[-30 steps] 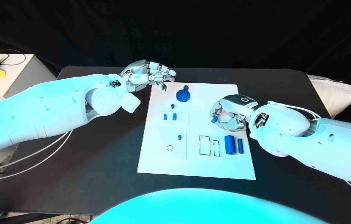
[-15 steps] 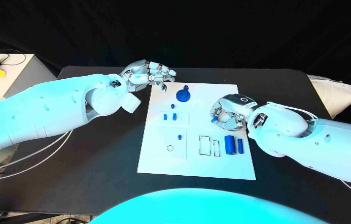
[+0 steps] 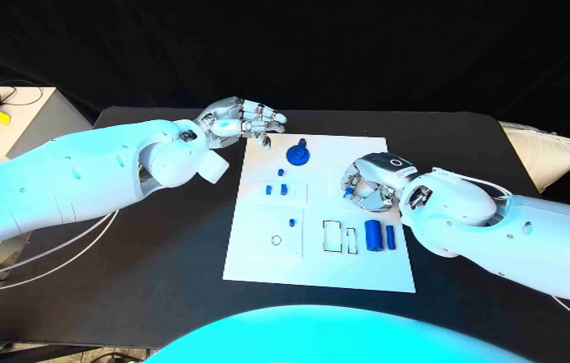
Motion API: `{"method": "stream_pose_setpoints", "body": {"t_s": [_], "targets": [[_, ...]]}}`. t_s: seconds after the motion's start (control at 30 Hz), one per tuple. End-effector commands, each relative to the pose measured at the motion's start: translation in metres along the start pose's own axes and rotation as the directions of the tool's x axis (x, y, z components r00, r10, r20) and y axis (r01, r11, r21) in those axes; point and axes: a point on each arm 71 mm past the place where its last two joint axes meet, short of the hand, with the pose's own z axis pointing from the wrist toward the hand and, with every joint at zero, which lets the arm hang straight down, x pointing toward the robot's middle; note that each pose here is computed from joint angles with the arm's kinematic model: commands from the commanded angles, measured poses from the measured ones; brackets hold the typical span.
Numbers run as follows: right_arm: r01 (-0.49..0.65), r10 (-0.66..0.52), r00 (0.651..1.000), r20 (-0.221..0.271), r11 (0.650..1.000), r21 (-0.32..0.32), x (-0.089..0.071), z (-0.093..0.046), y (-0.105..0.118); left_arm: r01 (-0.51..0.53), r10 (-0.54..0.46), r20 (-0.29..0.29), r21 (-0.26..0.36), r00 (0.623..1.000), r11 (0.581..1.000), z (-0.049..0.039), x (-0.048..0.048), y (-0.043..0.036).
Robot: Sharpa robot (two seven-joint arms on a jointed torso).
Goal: Assemble the parts on the task board
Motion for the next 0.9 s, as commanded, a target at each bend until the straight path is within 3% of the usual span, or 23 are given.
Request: {"method": "stream_pose_setpoints", "body": {"t_s": [0.03, 0.5, 0.9], "targets": [[0.019, -0.019, 1.0, 0.012, 1.0, 0.007, 0.0, 0.0, 0.001, 0.008, -0.007, -0.02, 0.006, 1.0, 1.0, 0.0002, 0.0023, -0.0007], [0.013, -0.012, 0.999, 0.048, 1.0, -0.02, -0.004, -0.006, 0.011, 0.008, -0.008, -0.02, 0.006, 1.0, 1.0, 0.0002, 0.0021, -0.0004], [-0.019, 0.029, 0.988, 0.155, 0.998, -0.065, -0.032, -0.02, 0.024, 0.009, -0.009, -0.021, 0.008, 1.0, 1.0, 0.0011, 0.0025, 0.0005]]}}
